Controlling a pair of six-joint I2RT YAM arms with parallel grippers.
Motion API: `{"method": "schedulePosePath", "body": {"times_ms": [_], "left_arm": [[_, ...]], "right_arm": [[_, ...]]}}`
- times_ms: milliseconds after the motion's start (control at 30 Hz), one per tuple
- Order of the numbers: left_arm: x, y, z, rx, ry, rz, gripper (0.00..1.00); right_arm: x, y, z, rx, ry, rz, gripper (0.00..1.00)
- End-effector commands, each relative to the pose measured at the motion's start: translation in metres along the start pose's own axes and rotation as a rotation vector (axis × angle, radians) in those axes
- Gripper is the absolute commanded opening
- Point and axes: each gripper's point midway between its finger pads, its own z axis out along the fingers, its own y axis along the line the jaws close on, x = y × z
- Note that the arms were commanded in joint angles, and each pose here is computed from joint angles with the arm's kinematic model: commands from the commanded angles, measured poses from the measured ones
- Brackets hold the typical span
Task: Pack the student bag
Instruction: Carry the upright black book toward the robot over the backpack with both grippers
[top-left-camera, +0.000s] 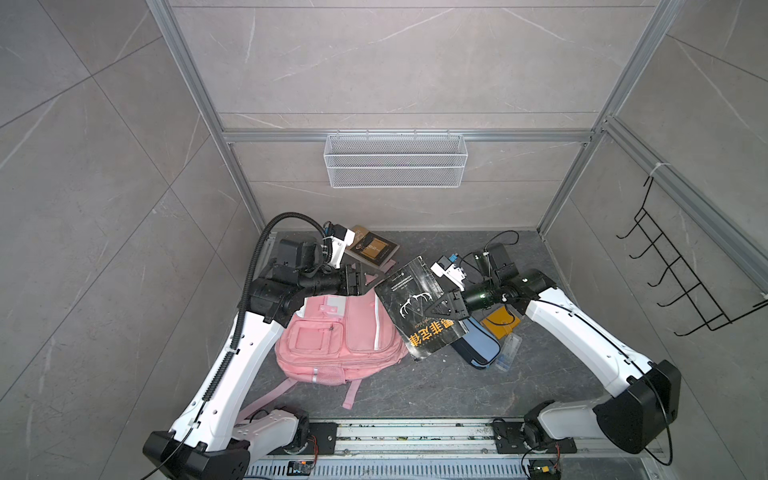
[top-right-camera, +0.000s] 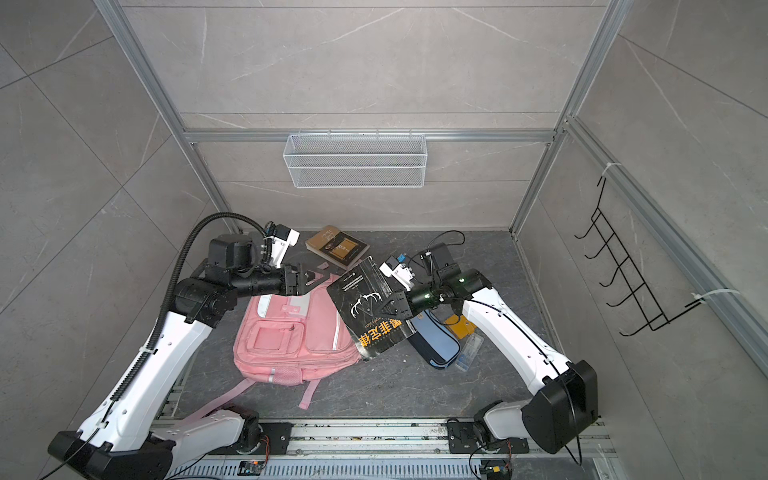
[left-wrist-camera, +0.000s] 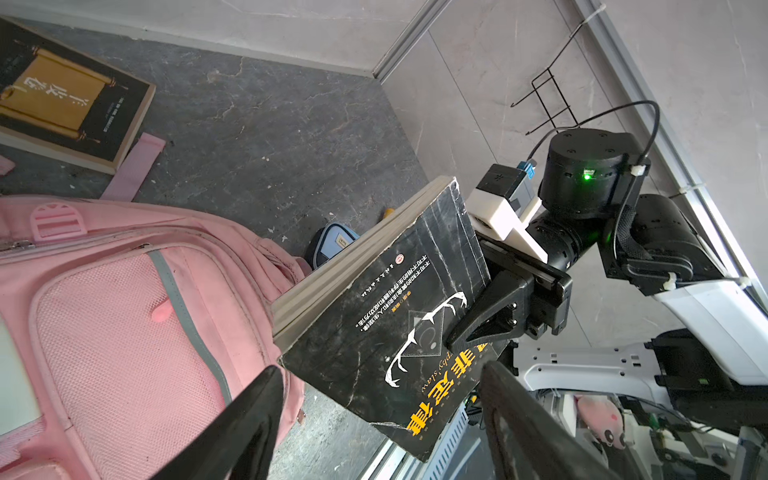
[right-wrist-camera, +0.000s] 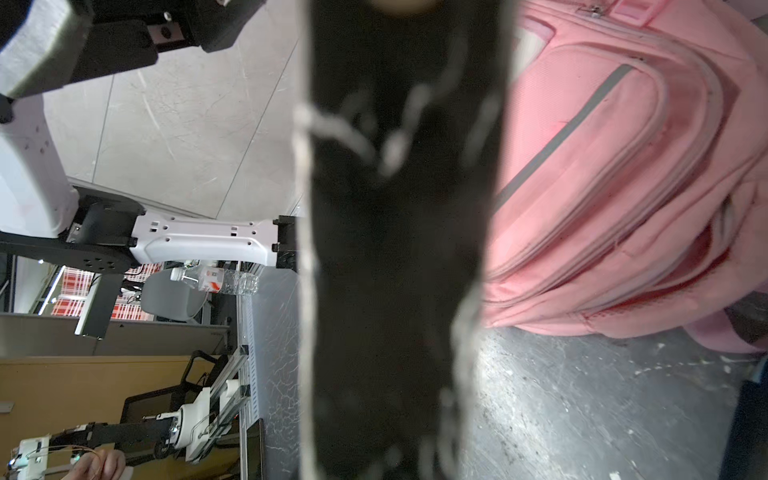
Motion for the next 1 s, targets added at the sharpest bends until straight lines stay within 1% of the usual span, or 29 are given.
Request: {"method": "schedulePosePath", "body": {"times_ms": [0, 100, 133, 167, 200, 233, 300, 400, 467, 533, 600, 667, 700, 800, 900, 967], "left_arm": [[-0.003, -0.024, -0.008, 0.092, 0.003, 0.113, 0.78], [0.0, -0.027, -0.006, 0.131, 0.037, 0.15, 0.78], [0.0, -0.028, -0.006, 0.143, 0.049, 0.158, 0.78], [-0.001, -0.025, -0.008, 0.129, 0.059, 0.169, 0.77], [-0.001, -0.018, -0.009, 0.084, 0.067, 0.181, 0.77], [0.0, -0.012, -0.009, 0.044, 0.074, 0.216, 0.77], [0.003, -0.012, -0.008, 0.032, 0.073, 0.257, 0.77], [0.008, -0.019, -0.004, 0.108, 0.077, 0.246, 0.77], [0.012, -0.018, -0.003, 0.131, 0.071, 0.248, 0.77], [0.014, -0.016, -0.004, 0.146, 0.041, 0.26, 0.78], [0.011, -0.016, -0.003, 0.188, 0.021, 0.239, 0.78], [0.012, -0.023, 0.0, 0.27, 0.042, 0.222, 0.78], [0.014, -0.024, 0.002, 0.297, 0.052, 0.223, 0.78], [0.021, -0.019, 0.01, 0.335, 0.086, 0.202, 0.78], [0.028, -0.022, 0.014, 0.411, 0.124, 0.161, 0.78], [0.033, -0.016, 0.019, 0.41, 0.138, 0.14, 0.78]], "right_arm": [[-0.004, 0.025, -0.003, -0.083, -0.008, -0.062, 0.0], [-0.005, 0.043, -0.007, -0.117, 0.021, -0.088, 0.0], [-0.008, 0.053, -0.008, -0.152, 0.022, -0.082, 0.0], [-0.01, 0.06, -0.007, -0.182, 0.028, -0.069, 0.0], [-0.01, 0.062, -0.006, -0.182, 0.034, -0.062, 0.0], [-0.009, 0.064, -0.003, -0.172, 0.049, -0.056, 0.0], [-0.006, 0.063, 0.002, -0.137, 0.073, -0.05, 0.0], [-0.004, 0.067, 0.008, -0.125, 0.113, -0.046, 0.0], [-0.004, 0.07, 0.009, -0.127, 0.137, -0.046, 0.0], [-0.001, 0.069, 0.01, -0.124, 0.18, -0.044, 0.0], [0.0, 0.065, 0.014, -0.126, 0.202, -0.022, 0.0], [0.002, 0.066, 0.016, -0.136, 0.226, -0.024, 0.0], [0.002, 0.063, 0.016, -0.117, 0.221, -0.034, 0.0], [0.002, 0.059, 0.02, -0.112, 0.225, -0.035, 0.0], [0.004, 0.057, 0.023, -0.104, 0.237, -0.058, 0.0], [0.003, 0.056, 0.023, -0.093, 0.237, -0.067, 0.0]]}}
